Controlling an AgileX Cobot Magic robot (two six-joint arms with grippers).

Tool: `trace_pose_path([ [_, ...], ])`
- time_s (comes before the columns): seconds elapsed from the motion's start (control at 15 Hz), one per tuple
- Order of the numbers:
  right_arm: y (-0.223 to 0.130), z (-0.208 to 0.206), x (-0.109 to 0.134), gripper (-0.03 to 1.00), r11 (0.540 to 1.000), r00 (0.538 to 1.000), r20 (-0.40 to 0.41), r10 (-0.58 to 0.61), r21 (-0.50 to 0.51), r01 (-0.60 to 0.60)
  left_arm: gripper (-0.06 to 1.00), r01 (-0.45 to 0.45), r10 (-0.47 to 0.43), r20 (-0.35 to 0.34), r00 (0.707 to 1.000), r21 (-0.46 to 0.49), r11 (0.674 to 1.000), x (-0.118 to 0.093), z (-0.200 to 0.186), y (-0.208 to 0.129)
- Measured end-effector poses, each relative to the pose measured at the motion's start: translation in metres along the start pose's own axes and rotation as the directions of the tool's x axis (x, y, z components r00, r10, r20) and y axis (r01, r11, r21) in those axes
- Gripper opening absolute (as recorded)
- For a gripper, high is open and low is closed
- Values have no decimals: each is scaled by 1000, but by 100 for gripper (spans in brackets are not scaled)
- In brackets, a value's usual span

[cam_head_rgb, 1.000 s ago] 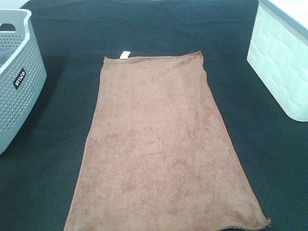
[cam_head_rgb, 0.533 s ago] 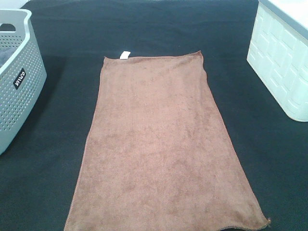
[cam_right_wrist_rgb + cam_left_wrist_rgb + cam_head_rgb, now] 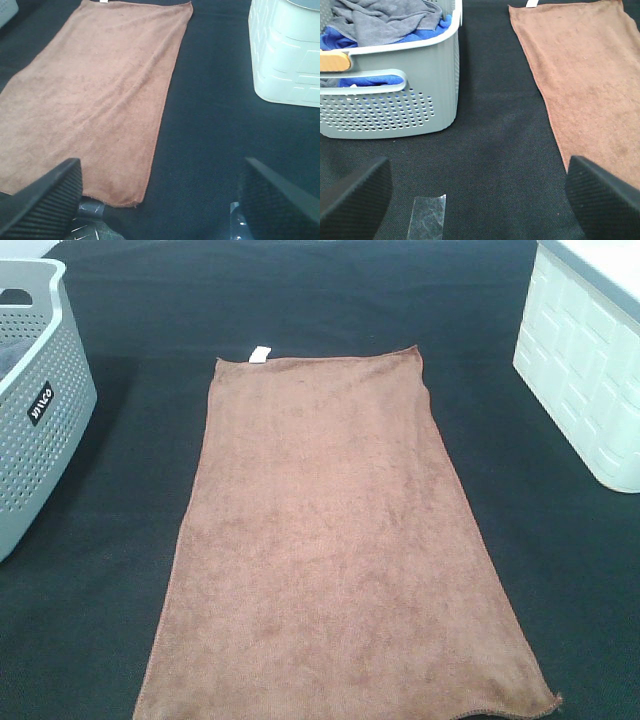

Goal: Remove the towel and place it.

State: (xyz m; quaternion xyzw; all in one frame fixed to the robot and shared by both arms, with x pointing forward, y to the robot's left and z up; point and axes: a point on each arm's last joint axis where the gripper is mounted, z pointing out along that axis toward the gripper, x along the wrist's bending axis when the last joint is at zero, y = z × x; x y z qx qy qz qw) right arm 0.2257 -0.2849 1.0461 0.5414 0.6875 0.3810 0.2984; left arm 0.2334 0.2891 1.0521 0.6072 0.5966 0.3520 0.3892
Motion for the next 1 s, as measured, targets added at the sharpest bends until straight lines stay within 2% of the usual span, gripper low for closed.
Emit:
trace_pose_path([
  [0.67,0,1,-1,77,1000,1000,6,-6,-4,6,88,2,-2,-2,1000,-16,1000,0,0,1],
  [1.0,0,1,-1,77,1000,1000,5,-6,-5,6,88,34,-35,-53,998,-14,999,5,0,1],
])
